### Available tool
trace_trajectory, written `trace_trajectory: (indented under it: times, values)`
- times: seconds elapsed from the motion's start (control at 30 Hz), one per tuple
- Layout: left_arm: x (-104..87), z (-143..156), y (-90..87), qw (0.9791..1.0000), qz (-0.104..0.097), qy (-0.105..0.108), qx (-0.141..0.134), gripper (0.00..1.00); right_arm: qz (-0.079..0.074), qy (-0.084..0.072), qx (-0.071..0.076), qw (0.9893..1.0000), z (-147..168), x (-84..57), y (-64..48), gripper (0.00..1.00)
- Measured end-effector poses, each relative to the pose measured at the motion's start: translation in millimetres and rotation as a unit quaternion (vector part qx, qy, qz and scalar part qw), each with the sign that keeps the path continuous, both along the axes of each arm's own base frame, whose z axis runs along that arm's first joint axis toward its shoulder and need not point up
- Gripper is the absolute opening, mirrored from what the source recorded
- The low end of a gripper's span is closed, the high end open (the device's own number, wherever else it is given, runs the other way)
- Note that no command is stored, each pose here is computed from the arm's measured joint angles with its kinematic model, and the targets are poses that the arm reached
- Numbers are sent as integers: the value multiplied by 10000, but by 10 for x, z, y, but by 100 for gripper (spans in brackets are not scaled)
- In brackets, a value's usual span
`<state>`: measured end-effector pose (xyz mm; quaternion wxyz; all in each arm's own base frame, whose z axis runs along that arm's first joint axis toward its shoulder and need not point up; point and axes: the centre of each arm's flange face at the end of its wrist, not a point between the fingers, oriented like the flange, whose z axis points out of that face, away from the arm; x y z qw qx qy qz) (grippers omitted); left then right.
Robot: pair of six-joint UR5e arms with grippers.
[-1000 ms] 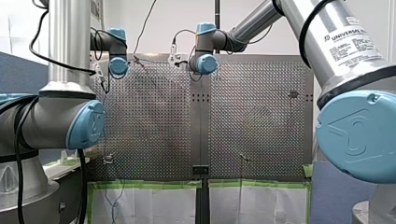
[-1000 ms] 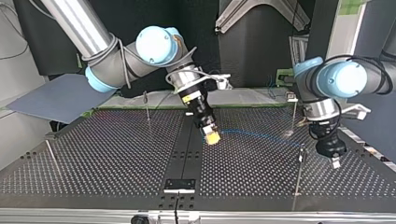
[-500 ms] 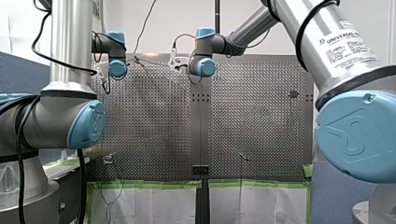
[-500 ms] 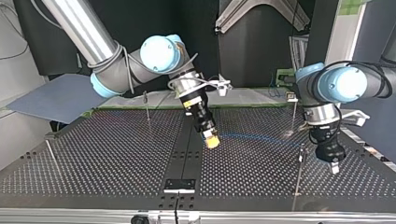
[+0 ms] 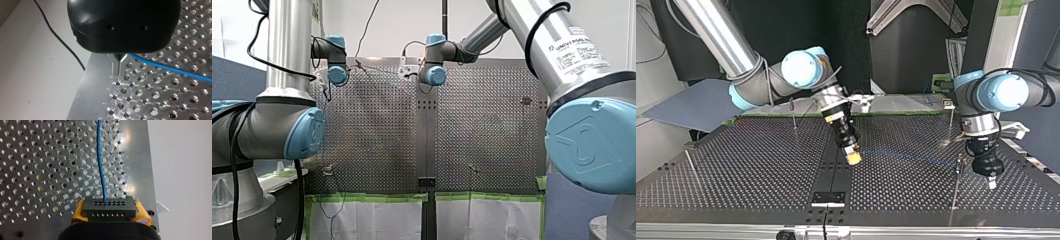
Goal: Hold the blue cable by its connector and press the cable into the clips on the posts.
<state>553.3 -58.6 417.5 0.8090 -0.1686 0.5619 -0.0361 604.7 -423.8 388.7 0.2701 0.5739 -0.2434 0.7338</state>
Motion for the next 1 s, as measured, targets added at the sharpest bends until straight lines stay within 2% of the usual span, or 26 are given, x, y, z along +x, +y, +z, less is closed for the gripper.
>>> trace_trajectory:
  times: [0.2, 0.4, 0.67, 0.9, 1.0]
  values:
    - [11, 20, -8, 10000, -64, -57, -32, 0, -52, 15, -9, 10000, 3, -51, -74, 0]
    - [57, 19, -9, 9998, -140, -116, -69, 0, -28, -5, -58, 10000, 58, -58, -110, 0]
    - [205, -140, -35, 9996, -253, 126, 53, 0, -75, -50, -82, 9999, 204, -107, -227, 0]
    - [223, -142, -19, 9996, -271, 103, 49, 0, -151, 0, -27, 9999, 284, -181, -331, 0]
    - [227, -139, -19, 9995, -293, 83, 26, 0, -124, 24, 1, 9999, 295, -192, -365, 0]
